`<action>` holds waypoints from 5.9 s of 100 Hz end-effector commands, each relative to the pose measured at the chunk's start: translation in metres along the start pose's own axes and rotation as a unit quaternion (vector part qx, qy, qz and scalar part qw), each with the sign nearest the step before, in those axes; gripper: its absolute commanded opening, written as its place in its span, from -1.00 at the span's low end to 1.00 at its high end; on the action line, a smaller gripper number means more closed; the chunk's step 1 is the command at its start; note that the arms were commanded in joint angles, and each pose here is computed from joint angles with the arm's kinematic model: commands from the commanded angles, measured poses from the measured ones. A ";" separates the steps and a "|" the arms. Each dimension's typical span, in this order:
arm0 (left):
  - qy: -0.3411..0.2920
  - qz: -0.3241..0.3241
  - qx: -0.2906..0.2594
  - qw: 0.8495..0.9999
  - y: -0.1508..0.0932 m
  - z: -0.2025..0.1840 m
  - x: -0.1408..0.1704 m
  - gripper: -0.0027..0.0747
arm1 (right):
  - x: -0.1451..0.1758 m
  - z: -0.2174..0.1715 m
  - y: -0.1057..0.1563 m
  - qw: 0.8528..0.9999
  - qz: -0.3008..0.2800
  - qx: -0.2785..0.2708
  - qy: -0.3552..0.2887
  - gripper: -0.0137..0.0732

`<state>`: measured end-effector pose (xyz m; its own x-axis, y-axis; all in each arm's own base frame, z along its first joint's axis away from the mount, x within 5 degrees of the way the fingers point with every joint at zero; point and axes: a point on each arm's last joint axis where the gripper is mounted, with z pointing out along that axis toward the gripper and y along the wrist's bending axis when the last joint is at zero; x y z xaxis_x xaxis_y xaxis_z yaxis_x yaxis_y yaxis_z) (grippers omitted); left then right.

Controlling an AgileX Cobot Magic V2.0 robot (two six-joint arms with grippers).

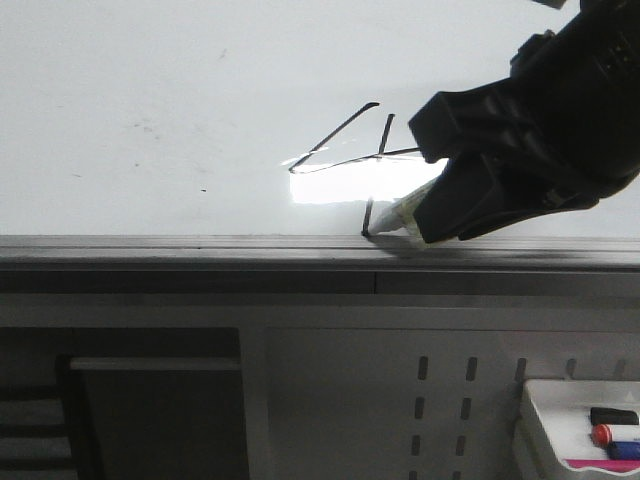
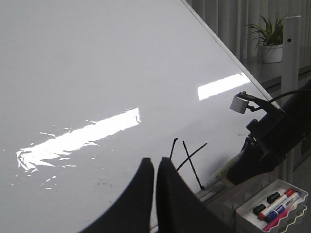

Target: Write number 4 on whiteboard

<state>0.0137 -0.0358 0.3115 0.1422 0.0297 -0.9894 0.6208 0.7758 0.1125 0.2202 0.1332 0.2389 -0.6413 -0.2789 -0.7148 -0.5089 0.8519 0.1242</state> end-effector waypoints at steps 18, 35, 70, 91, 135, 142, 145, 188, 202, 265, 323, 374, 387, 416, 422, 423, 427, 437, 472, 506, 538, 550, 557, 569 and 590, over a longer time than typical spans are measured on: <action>-0.030 -0.017 -0.017 0.999 0.004 -0.001 -0.012 -0.98 | -0.009 -0.003 -0.001 0.999 -0.004 0.010 -0.035 -0.83; -0.031 -0.017 -0.017 0.999 0.003 -0.001 -0.012 -0.98 | -0.011 -0.009 -0.001 0.999 -0.005 0.008 -0.045 -0.83; 0.122 -0.051 0.053 0.990 0.003 0.035 0.008 -0.26 | -0.016 -0.081 0.036 0.985 -0.105 -0.044 -0.133 -0.83; 0.220 -0.053 0.114 0.967 0.013 0.084 -0.001 -0.04 | -0.007 -0.104 0.054 0.954 -0.255 -0.059 -0.148 -0.83; 0.240 0.106 0.361 0.895 -0.016 0.160 -0.035 -0.04 | -0.008 -0.111 0.084 0.903 -0.362 -0.092 -0.212 -0.83; 0.237 0.118 0.375 0.888 -0.023 0.169 -0.036 -0.04 | -0.009 -0.112 0.086 0.899 -0.365 -0.094 -0.221 -0.83; 0.237 0.119 0.379 0.886 -0.026 0.173 -0.036 -0.04 | -0.008 -0.113 0.087 0.899 -0.366 -0.097 -0.221 -0.83; 0.260 0.113 0.399 0.872 -0.038 0.204 -0.022 -0.13 | -0.006 -0.115 0.095 0.892 -0.376 -0.114 -0.224 -0.83; 0.266 0.110 0.397 0.872 -0.038 0.208 -0.018 -0.38 | -0.006 -0.115 0.095 0.892 -0.376 -0.114 -0.224 -0.83; 0.259 0.112 0.382 0.880 -0.037 0.211 -0.019 -0.98 | -0.006 -0.115 0.095 0.892 -0.376 -0.114 -0.224 -0.83; 0.300 0.130 0.387 0.862 -0.036 0.213 0.005 -0.98 | -0.003 -0.091 0.100 0.900 -0.380 -0.119 -0.179 -0.83; 0.344 0.109 0.398 0.843 -0.040 0.222 0.034 -0.98 | 0.001 -0.070 0.104 0.910 -0.368 -0.128 -0.140 -0.83; 0.344 0.109 0.398 0.843 -0.040 0.222 0.034 -0.98 | 0.001 -0.070 0.104 0.910 -0.368 -0.128 -0.140 -0.83; 0.346 0.114 0.399 0.841 -0.040 0.221 0.034 -0.98 | 0.001 -0.070 0.104 0.910 -0.368 -0.128 -0.140 -0.68; 0.346 0.114 0.399 0.841 -0.040 0.221 0.034 -0.98 | 0.001 -0.071 0.104 0.910 -0.368 -0.128 -0.142 -0.43; 0.346 0.114 0.399 0.841 -0.040 0.221 0.034 -0.98 | 0.001 -0.071 0.104 0.910 -0.368 -0.128 -0.142 -0.35; 0.346 0.114 0.399 0.841 -0.040 0.221 0.034 -0.98 | 0.001 -0.071 0.104 0.910 -0.368 -0.128 -0.142 -0.15; 0.346 0.114 0.399 0.841 -0.040 0.221 0.034 -0.98 | 0.001 -0.071 0.103 0.910 -0.367 -0.127 -0.142 0.42; 0.346 0.114 0.399 0.841 -0.040 0.221 0.034 -0.98 | 0.001 -0.071 0.103 0.909 -0.372 -0.125 -0.141 0.64; 0.349 0.111 0.394 0.843 -0.036 0.222 0.035 -0.98 | -0.007 -0.104 0.096 0.890 -0.388 -0.106 -0.213 0.64; 0.351 0.104 0.384 0.848 -0.030 0.223 0.035 -0.98 | -0.017 -0.136 0.064 0.896 -0.350 -0.037 -0.269 0.64; 0.349 0.098 0.383 0.849 -0.031 0.223 0.035 -0.98 | -0.016 -0.156 0.053 0.893 -0.332 -0.015 -0.302 0.64; 0.346 0.089 0.379 0.853 -0.031 0.224 0.034 -0.98 | -0.015 -0.166 0.049 0.894 -0.316 -0.009 -0.316 0.64; 0.336 0.059 0.349 0.873 -0.031 0.227 0.039 -0.98 | -0.012 -0.177 0.043 0.898 -0.296 0.000 -0.326 0.63; 0.320 -0.045 0.226 0.919 -0.022 0.231 0.060 -0.98 | -0.008 -0.177 0.037 0.913 -0.268 0.002 -0.307 0.25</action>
<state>0.1780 -0.1981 0.2610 -0.2200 0.6001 -0.7691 0.9530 0.3007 -0.0379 0.1046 0.0917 0.3579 0.1174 -0.4103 -0.9044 -0.6783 0.6320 -0.3748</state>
